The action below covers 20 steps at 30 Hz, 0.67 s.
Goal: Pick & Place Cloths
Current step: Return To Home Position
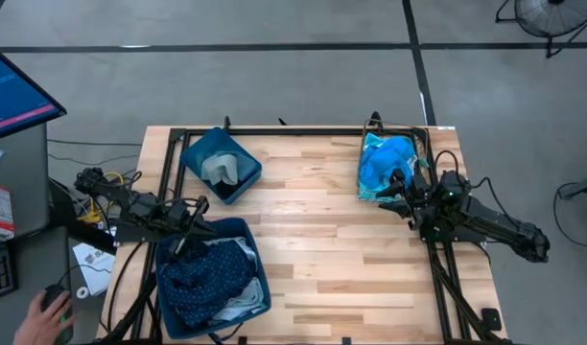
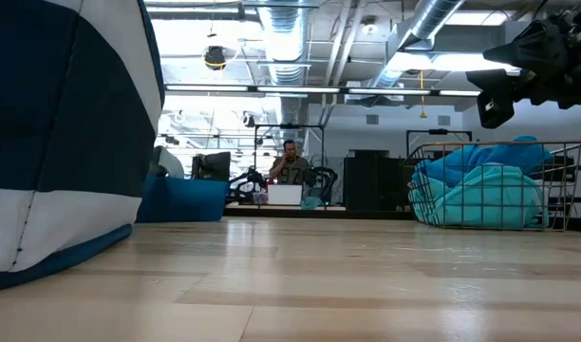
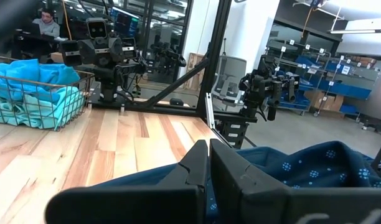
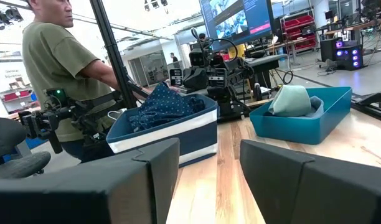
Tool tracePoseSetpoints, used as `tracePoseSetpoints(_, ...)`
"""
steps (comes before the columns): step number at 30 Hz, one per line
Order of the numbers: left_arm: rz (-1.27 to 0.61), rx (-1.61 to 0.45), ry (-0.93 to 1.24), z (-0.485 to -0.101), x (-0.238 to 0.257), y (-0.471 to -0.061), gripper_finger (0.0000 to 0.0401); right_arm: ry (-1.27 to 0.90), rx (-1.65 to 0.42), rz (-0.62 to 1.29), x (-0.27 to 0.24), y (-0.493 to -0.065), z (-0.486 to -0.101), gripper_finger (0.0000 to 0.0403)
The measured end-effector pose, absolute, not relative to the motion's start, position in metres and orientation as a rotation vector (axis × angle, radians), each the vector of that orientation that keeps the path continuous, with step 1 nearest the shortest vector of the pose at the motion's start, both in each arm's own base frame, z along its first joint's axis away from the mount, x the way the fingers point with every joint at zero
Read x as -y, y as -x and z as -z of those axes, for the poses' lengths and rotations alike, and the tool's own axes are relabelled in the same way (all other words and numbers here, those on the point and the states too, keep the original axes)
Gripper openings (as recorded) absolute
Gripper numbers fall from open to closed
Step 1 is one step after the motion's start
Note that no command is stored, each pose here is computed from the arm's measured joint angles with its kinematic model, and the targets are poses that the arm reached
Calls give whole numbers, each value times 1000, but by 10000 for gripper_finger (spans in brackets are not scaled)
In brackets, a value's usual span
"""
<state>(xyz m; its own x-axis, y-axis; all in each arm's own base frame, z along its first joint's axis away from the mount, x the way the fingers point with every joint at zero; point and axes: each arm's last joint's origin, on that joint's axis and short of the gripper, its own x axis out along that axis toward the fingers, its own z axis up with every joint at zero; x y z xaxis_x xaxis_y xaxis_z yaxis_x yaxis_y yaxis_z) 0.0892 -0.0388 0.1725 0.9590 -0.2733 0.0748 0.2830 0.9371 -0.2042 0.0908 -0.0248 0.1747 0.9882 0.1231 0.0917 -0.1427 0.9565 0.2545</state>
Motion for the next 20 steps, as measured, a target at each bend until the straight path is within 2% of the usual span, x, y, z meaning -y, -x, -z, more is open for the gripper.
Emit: tracePoseSetpoints(20,282,52,218,-173,39,-89,1,-264,75,-135,25,-91,-175,165)
